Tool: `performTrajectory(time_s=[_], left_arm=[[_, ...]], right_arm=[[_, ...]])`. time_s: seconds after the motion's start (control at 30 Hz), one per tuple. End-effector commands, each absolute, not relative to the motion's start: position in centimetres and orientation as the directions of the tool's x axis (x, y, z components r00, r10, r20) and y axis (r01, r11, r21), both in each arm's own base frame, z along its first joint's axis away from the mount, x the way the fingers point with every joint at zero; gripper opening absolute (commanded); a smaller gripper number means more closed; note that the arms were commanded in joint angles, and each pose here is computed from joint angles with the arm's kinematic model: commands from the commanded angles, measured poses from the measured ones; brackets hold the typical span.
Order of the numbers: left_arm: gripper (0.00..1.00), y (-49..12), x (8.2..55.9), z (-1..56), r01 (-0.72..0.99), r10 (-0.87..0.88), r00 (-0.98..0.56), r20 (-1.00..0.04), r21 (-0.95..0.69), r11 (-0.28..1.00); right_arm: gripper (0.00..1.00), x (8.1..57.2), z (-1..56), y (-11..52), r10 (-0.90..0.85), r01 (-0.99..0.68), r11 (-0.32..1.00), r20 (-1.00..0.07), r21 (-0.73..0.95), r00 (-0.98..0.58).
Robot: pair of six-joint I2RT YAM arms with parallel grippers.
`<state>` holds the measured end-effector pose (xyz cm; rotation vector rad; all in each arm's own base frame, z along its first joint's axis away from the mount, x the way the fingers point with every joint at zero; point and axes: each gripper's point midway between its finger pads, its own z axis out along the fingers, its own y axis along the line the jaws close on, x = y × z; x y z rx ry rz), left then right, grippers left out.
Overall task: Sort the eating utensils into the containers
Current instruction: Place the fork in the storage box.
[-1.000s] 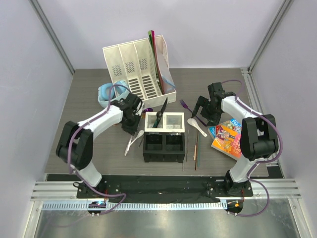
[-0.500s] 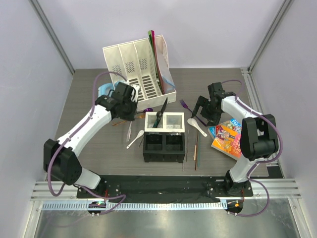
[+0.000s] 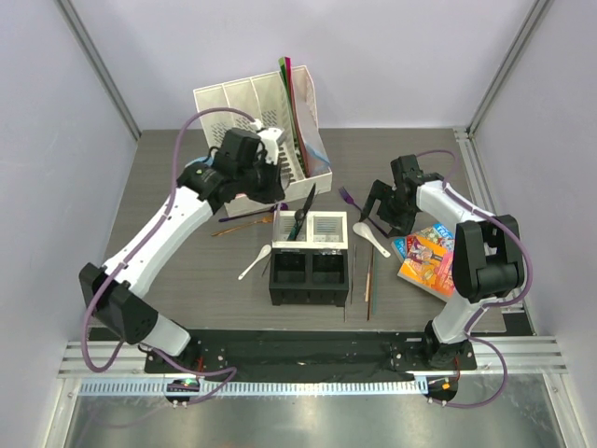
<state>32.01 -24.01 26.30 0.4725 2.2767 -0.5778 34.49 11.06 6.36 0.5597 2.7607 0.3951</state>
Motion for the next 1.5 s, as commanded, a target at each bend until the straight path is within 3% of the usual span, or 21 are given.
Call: performTrajectory(time_s=[0.0, 0.3, 0.8, 1.47], left_arm=[[0.0, -28.4, 31.9, 27.3, 0.576, 0.176, -0.643, -0.745, -0.319, 0.752], [0.0, -31.0, 32.9, 26.5, 0.639, 0.238, -0.599, -0.764, -0.277, 0.718], [0.0, -35.7, 34.4, 29.5, 0.689, 0.185, -0.549, -0.815, -0.315, 0.653], [0.0, -38.6, 32.4, 21.9, 0.746, 0.329, -0.542, -0.773, -0.262, 0.613]], right_arm=[[1.0, 35.9, 8.3, 11.7, 0.423, 0.312, 0.877, -0.281, 0.364, -0.861], [1.0, 35.7, 8.6, 11.5, 0.43, 0.318, 0.876, -0.292, 0.362, -0.854], [1.0, 36.2, 8.2, 11.4, 0.428, 0.319, 0.879, -0.292, 0.354, -0.855], [1.0, 37.0, 8.4, 11.5, 0.399, 0.293, 0.892, -0.296, 0.343, -0.868]])
